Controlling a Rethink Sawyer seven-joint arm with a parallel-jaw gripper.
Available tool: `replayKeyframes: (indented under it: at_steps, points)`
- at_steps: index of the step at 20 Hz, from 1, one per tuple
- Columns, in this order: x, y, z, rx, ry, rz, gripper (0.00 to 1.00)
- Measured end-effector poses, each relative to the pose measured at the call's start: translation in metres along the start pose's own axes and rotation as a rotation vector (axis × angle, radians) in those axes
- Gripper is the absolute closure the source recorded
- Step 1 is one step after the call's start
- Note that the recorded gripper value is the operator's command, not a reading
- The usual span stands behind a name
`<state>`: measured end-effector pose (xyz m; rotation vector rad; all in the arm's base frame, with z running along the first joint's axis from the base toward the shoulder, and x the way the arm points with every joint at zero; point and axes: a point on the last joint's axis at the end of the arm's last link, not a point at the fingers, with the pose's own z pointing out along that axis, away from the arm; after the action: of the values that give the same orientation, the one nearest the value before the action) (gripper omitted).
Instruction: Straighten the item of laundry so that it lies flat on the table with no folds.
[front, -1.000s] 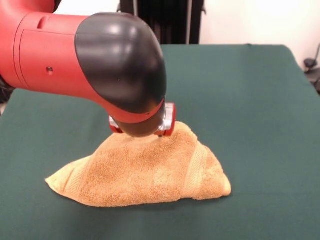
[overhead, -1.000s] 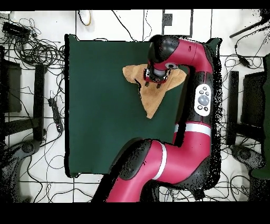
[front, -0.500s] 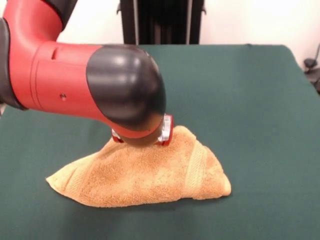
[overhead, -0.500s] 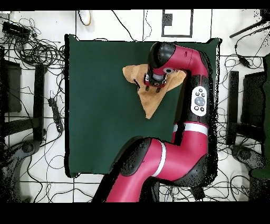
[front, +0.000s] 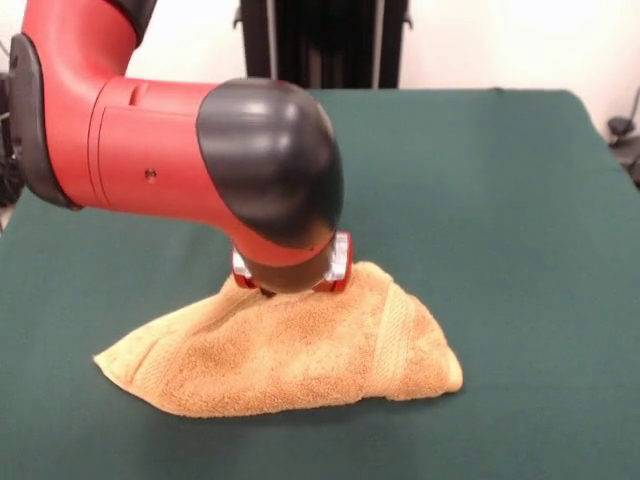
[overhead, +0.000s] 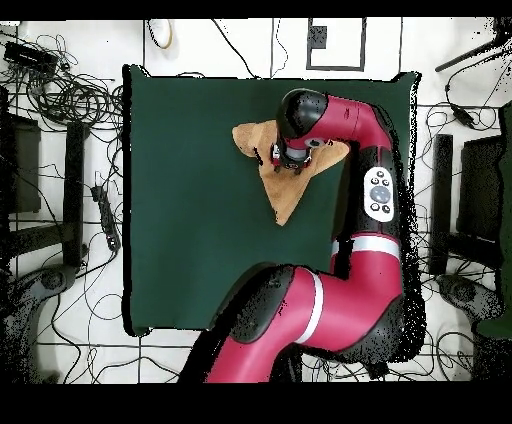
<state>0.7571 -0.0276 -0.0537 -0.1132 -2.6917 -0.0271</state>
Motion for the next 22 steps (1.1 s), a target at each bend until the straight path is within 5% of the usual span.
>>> replayKeyframes:
  at_steps: [9, 22]
  points:
    - [0.029, -0.003, 0.005, -0.004, -0.035, -0.026, 0.00]
    - [0.125, -0.032, 0.030, -0.044, 0.060, -0.033, 0.00]
